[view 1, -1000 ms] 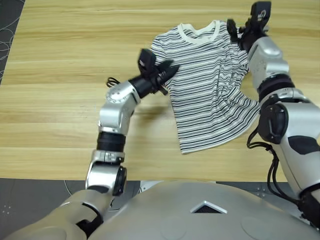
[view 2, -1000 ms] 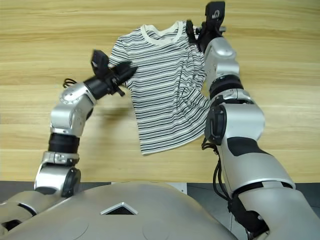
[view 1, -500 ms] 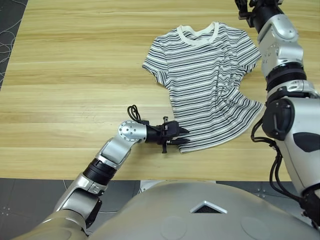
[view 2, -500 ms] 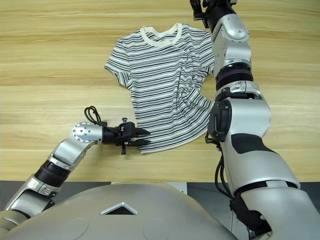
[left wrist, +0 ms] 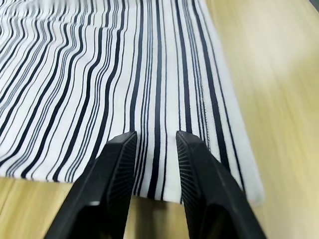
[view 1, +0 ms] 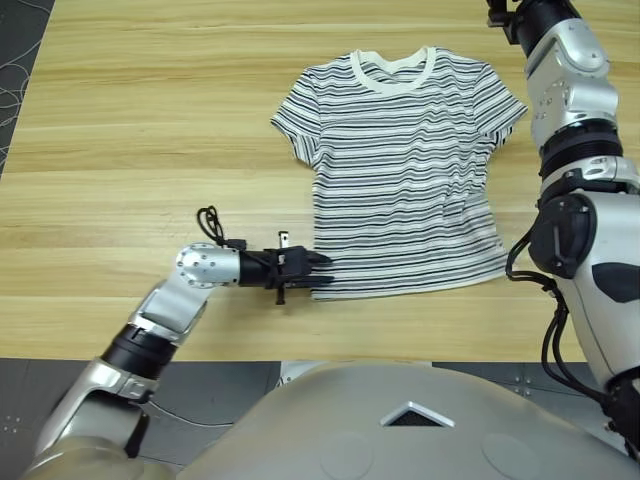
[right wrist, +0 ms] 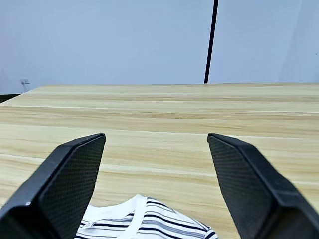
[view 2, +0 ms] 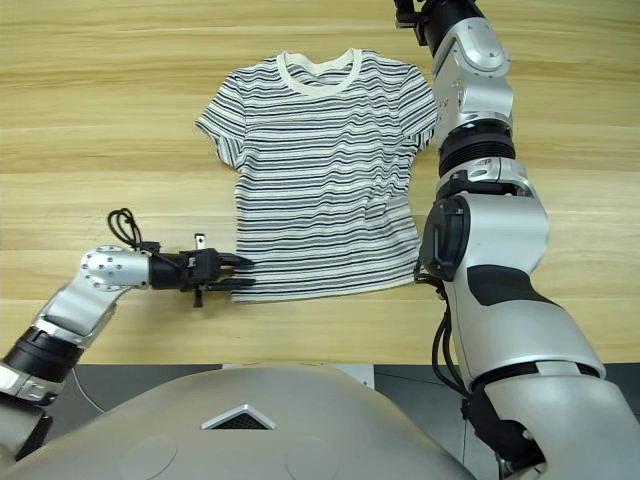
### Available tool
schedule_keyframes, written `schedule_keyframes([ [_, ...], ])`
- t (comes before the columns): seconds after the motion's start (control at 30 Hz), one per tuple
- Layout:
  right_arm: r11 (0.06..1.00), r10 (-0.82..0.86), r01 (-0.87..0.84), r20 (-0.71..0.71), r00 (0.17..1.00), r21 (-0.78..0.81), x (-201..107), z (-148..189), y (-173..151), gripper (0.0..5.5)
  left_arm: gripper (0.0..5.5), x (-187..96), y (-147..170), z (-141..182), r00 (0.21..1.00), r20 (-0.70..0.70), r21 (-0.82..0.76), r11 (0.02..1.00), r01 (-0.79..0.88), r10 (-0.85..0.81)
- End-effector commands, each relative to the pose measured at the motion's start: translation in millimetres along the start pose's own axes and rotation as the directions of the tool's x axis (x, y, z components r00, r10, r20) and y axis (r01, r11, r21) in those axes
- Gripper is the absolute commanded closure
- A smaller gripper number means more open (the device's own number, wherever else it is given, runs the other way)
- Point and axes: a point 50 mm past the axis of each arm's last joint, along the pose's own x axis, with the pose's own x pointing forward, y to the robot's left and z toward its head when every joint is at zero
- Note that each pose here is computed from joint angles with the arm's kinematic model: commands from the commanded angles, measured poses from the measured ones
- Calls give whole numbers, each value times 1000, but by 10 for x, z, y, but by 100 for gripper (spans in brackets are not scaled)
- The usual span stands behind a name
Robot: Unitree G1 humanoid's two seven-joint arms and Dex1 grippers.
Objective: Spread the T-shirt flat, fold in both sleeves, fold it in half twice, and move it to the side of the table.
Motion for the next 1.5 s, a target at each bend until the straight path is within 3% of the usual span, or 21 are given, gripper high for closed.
schedule_keyframes([
  [0.03, 1000, 3, -3, 39, 999, 4, 52, 166, 37, 172, 404, -601, -514, -839, 889, -414, -316, 947, 62, -197],
  [0.17, 1000, -1, 1, 44, 999, 1, 68, 205, 49, 172, 404, -784, -583, -855, 890, -405, -352, 934, 59, -209],
  [0.27, 1000, -1, 1, 44, 999, 0, 72, 189, 69, 172, 404, -693, -442, -743, 940, -318, -350, 937, 4, -123],
  [0.33, 1000, -5, 6, 42, 999, -12, 66, 174, 61, 172, 404, -549, -251, -447, 992, -128, -345, 938, -36, -9],
  [0.4, 1000, -14, 14, 41, 999, -18, 55, 161, 35, 172, 404, -514, -5, -57, 989, 98, -353, 933, -74, 115],
  [0.5, 999, -30, 31, 36, 999, -25, 35, 133, -14, 172, 404, -679, 244, 607, 879, 430, -311, 948, -70, 206],
  [0.6, 999, -40, 41, 36, 999, -24, 15, 99, -42, 172, 404, -922, 773, 873, 673, 551, -437, 858, -270, 492],
  [0.67, 999, -38, 38, 34, 999, -22, 8, 71, -36, 172, 404, -1000, 1090, 871, 542, 527, -560, 747, -358, 655],
  [0.73, 999, -39, 39, 36, 999, -21, -6, 52, -50, 172, 404, -989, 1356, 782, 466, 432, -633, 628, -453, 772],
  [0.83, 999, -41, 42, 50, 998, -17, -36, 39, -82, 172, 404, -833, 1707, 496, 426, 151, -683, 405, -608, 892],
  [0.9, 1000, -20, 20, 86, 996, -5, -64, 45, -42, 172, 404, -623, 1839, 379, 443, 28, -681, 341, -648, 896],
  [1.1, 998, 47, -36, 288, 956, -44, -465, 24, 81, 172, 404, -12, 1847, 199, 593, -115, -659, 386, -646, 797],
  [1.23, 999, 5, 7, 229, 973, -52, -705, -296, -21, 172, 404, 149, 1766, 132, 649, -114, -675, 421, -606, 752],
  [1.4, 999, -29, 35, 211, 977, -25, -926, -477, -57, 172, 404, 114, 1789, 65, 593, -146, -640, 382, -667, 792],
  [1.5, 999, -21, 26, 211, 977, -24, -957, -499, -21, 172, 404, 33, 1862, 172, 532, -76, -601, 387, -699, 843],
])
